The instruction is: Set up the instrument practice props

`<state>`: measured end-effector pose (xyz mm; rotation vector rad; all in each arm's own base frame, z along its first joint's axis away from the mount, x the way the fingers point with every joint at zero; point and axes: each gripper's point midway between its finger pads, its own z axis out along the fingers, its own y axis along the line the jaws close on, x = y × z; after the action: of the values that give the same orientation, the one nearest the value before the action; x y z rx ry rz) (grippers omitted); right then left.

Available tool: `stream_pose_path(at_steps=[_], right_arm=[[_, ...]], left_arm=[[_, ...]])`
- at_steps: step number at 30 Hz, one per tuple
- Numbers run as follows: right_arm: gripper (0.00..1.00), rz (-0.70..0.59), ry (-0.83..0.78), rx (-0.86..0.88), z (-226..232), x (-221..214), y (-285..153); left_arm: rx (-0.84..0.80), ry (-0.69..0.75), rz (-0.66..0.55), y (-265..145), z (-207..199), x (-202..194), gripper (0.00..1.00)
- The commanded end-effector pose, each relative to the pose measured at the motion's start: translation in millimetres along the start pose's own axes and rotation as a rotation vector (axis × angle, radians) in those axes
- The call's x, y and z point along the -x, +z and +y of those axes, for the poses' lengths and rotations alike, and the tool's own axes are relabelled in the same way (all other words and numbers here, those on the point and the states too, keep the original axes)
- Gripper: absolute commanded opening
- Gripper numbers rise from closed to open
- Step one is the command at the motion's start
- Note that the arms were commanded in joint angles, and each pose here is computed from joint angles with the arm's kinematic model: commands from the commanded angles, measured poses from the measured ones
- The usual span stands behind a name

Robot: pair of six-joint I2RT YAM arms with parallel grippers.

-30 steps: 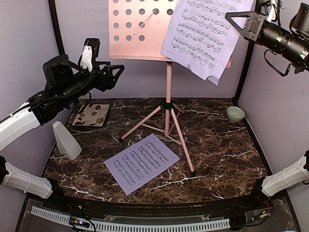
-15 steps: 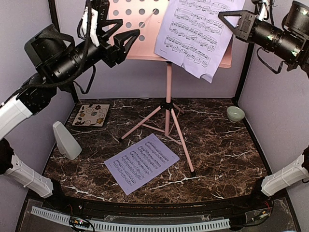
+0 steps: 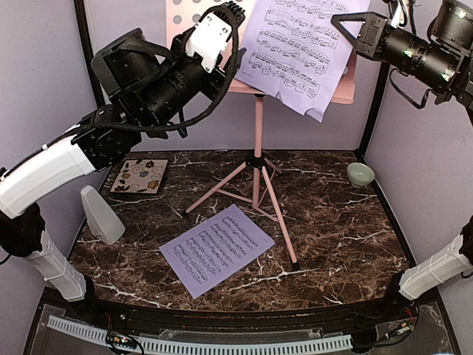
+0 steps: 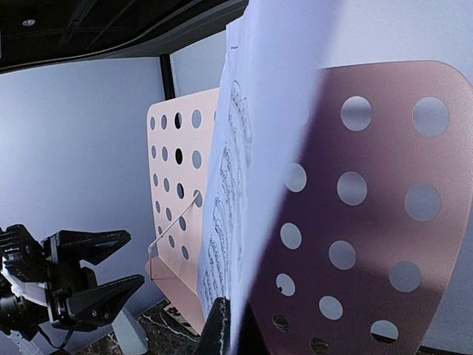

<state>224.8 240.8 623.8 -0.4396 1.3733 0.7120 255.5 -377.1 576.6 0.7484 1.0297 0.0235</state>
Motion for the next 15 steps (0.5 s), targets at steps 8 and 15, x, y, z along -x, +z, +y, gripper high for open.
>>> stream_pose_path(at_steps=[8, 15], right_arm=[[0.0, -0.05, -0.008, -0.021, -3.0, 15.5, 0.0], [0.0, -0.055, 0.0, -0.043, -6.6, 15.6, 1.5]], left_arm=[[0.206, -0.017, 0.12, 6.4, 66.9, -4.6, 0.45], [0.055, -0.072, 0.138, 16.0, 55.9, -12.3, 0.44]])
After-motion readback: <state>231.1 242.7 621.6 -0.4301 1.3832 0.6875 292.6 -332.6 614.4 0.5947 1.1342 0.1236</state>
